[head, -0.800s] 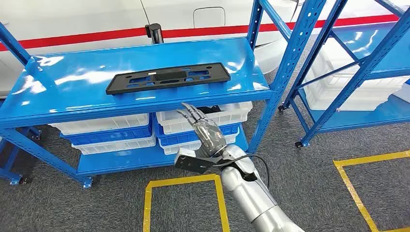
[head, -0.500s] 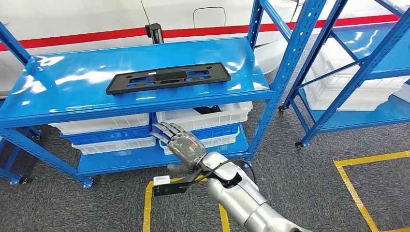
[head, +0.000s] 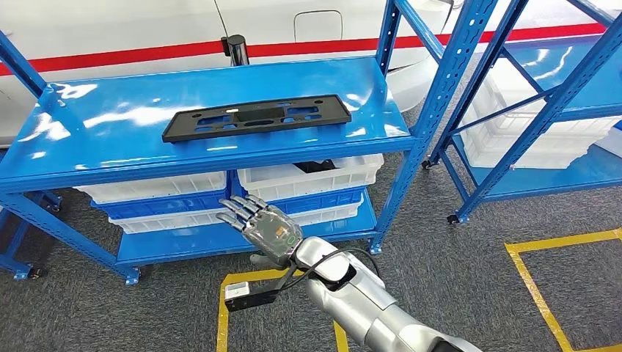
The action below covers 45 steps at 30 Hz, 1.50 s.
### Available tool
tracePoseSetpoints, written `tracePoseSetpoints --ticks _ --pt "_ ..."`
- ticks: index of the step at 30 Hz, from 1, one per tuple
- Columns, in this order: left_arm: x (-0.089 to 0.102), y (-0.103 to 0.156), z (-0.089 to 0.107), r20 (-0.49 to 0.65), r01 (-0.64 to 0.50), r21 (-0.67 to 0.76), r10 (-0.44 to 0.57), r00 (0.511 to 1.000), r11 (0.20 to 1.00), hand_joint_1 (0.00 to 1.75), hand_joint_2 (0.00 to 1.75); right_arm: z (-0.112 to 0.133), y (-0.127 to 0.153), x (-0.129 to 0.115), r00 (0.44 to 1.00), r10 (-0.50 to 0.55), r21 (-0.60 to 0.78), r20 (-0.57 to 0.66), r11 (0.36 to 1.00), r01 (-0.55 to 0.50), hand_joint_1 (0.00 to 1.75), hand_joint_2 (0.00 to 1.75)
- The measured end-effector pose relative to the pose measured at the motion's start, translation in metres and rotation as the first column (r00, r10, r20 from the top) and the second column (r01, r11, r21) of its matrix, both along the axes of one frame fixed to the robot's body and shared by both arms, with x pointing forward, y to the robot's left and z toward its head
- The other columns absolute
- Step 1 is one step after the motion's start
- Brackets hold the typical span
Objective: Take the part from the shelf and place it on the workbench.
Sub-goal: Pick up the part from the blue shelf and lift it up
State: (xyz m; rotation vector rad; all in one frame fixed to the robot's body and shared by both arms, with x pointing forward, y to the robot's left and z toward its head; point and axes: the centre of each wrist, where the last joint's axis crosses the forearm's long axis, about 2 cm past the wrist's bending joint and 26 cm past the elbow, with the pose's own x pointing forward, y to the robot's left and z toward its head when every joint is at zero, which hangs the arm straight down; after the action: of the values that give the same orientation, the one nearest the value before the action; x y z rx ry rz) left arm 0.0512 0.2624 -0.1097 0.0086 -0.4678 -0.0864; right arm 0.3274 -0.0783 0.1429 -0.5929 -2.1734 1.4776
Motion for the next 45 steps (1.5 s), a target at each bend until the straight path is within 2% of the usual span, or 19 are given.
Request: tracePoseSetpoints --ticks 3,16,33,45 --pt "0.000 0.000 0.000 -0.006 -0.004 0.005 0.004 1.000 1.000 0.00 0.00 0.006 0.001 0.002 0.997 -0.067 0.044 0.039 0.997 0.065 0.00 1.75" --pt "-0.002 -0.004 0.000 -0.029 0.021 -0.012 -0.021 0.999 1.000 0.00 0.00 0.010 -0.007 0.007 0.987 -0.157 0.119 0.029 0.981 0.153 0.00 1.75" --pt "-0.002 0.003 -0.001 -0.040 0.046 -0.002 -0.046 0.998 0.999 0.00 0.00 0.007 -0.007 0.003 0.983 -0.185 0.155 -0.005 0.971 0.184 0.00 1.75" --pt "-0.002 -0.001 0.000 -0.041 0.060 -0.003 -0.060 0.997 0.998 0.00 0.00 0.000 -0.014 0.000 0.979 -0.202 0.157 -0.023 0.967 0.203 0.00 1.75"
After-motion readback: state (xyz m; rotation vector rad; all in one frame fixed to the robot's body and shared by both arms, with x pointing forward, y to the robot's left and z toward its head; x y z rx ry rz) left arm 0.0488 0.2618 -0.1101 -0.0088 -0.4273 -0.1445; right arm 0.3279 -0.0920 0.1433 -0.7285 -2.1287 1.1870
